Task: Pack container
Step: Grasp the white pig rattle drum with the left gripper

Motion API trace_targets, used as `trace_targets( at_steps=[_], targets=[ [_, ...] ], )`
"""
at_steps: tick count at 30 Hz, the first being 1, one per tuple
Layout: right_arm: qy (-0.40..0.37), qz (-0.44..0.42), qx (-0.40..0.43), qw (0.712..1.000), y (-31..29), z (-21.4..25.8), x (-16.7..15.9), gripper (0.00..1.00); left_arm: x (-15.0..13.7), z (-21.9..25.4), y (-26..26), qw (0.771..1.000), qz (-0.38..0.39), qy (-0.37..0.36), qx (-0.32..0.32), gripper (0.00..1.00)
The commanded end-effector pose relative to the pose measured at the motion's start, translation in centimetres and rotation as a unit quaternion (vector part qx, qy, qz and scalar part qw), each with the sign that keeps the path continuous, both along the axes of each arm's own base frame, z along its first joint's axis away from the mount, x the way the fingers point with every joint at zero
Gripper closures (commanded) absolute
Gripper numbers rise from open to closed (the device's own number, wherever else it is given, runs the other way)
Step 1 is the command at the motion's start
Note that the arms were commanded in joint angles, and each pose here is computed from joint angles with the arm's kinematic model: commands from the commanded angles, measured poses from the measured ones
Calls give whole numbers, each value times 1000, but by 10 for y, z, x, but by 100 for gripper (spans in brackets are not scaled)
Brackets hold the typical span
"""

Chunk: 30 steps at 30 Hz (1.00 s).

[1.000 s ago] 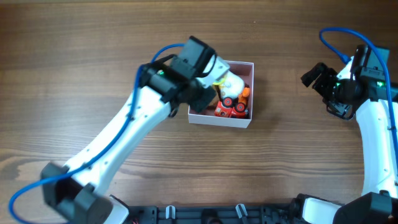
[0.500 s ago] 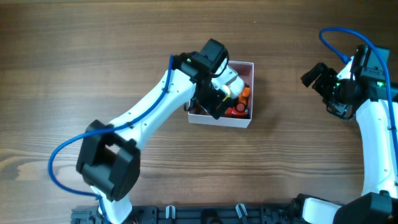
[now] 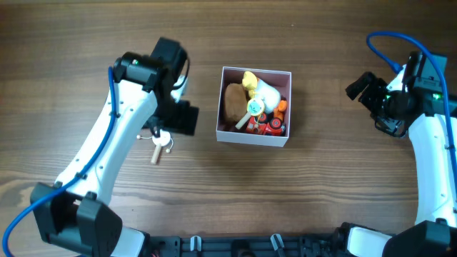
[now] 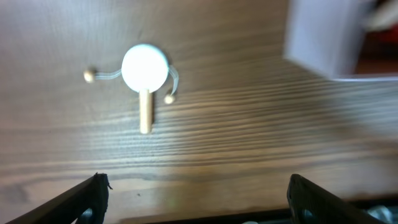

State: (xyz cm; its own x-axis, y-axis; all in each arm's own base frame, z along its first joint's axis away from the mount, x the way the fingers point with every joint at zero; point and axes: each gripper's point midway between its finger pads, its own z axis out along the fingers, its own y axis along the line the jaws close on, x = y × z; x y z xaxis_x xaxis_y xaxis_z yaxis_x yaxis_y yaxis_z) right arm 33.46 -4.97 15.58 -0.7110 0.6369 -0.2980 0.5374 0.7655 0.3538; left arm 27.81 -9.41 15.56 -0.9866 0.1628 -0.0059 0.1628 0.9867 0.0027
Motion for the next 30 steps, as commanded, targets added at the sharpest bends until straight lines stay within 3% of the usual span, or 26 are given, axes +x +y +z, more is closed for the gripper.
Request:
trace_targets(
  at_steps=[1,6,11,16,24,25,28,30],
  targets=[
    [-2,0,5,1000,2,0,0,0,-25,-57,40,995,71,70,30,9],
    [-2,-1,5,1000,2,0,0,0,-47,-108,64,992,76,99,18,14],
    [-2,0,5,1000,2,0,0,1,-36,-139,59,997,33,58,-29,40],
    [-2,-1,5,1000,2,0,0,0,-31,-151,59,999,4,35,-32,50],
    [-2,0,5,1000,2,0,0,0,-42,-168,61,999,-6,36,-31,53],
    [-2,0,5,1000,2,0,0,0,-42,-169,61,999,-6,34,-31,56],
    [-2,-1,5,1000,2,0,0,0,-38,-169,61,999,-5,26,-30,83],
    [-2,-1,5,1000,2,0,0,0,-38,-169,63,999,-5,27,-24,96]
  ],
)
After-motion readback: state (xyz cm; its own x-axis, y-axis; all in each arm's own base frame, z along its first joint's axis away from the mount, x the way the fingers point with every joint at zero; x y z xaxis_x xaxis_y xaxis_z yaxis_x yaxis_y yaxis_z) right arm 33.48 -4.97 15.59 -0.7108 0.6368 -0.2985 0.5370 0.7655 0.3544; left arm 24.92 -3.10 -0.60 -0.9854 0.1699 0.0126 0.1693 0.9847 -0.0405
